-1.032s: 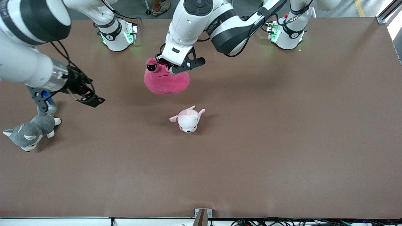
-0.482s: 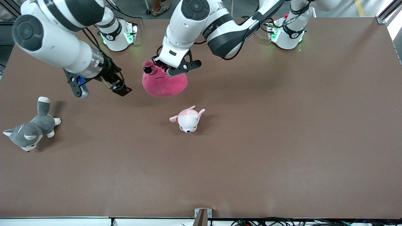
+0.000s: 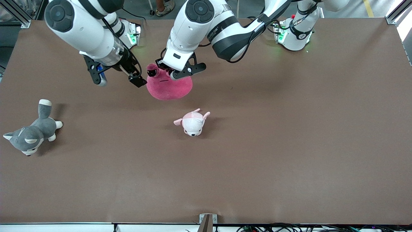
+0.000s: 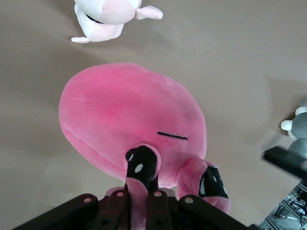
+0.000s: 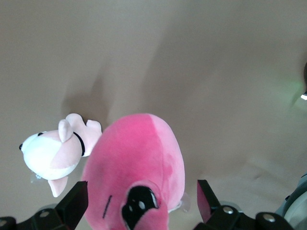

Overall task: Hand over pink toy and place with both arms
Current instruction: 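Hold the pink toy with the left gripper while the right gripper reaches it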

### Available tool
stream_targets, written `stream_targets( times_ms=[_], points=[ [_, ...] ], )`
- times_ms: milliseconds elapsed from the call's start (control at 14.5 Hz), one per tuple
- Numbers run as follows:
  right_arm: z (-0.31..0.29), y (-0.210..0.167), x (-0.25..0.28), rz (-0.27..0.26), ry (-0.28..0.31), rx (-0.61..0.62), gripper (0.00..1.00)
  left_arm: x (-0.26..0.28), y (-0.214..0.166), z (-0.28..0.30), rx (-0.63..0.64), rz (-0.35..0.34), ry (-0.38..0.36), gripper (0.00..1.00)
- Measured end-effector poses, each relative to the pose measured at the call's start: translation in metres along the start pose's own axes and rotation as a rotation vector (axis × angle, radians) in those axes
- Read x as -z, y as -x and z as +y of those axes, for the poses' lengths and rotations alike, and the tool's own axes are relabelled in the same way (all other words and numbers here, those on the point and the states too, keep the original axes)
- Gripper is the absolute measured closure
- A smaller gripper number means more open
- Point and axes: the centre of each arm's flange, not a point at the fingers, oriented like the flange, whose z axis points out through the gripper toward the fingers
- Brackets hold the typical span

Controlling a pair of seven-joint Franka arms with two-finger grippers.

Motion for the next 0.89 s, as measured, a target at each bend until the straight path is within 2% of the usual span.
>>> stream_targets(
  times_ms=[275,482,551,619,757,895],
  points=[
    [0.002,0.024,-0.022,0.006,-0.028,-0.018,0.00,-0.001,0.001,0.000,-0.001,0.000,0.001,0.89],
    [0.003,0.034,-0.033,0.009,-0.026,-0.021,0.02,-0.001,0.000,0.000,-0.001,0.001,0.001,0.89],
    [0.003,0.034,-0.034,0.009,-0.024,-0.025,0.10,0.000,0.000,0.000,-0.001,0.001,0.001,0.89],
    [0.003,0.033,-0.034,0.009,-0.024,-0.027,0.10,0.000,0.000,0.000,-0.001,0.001,0.001,0.89],
    [0.003,0.032,-0.034,0.008,-0.025,-0.031,0.21,0.000,0.000,0.000,-0.001,0.001,0.001,0.89],
    [0.003,0.030,-0.033,0.008,-0.025,-0.033,0.25,0.000,0.000,0.000,0.000,0.001,0.001,0.89]
  ],
)
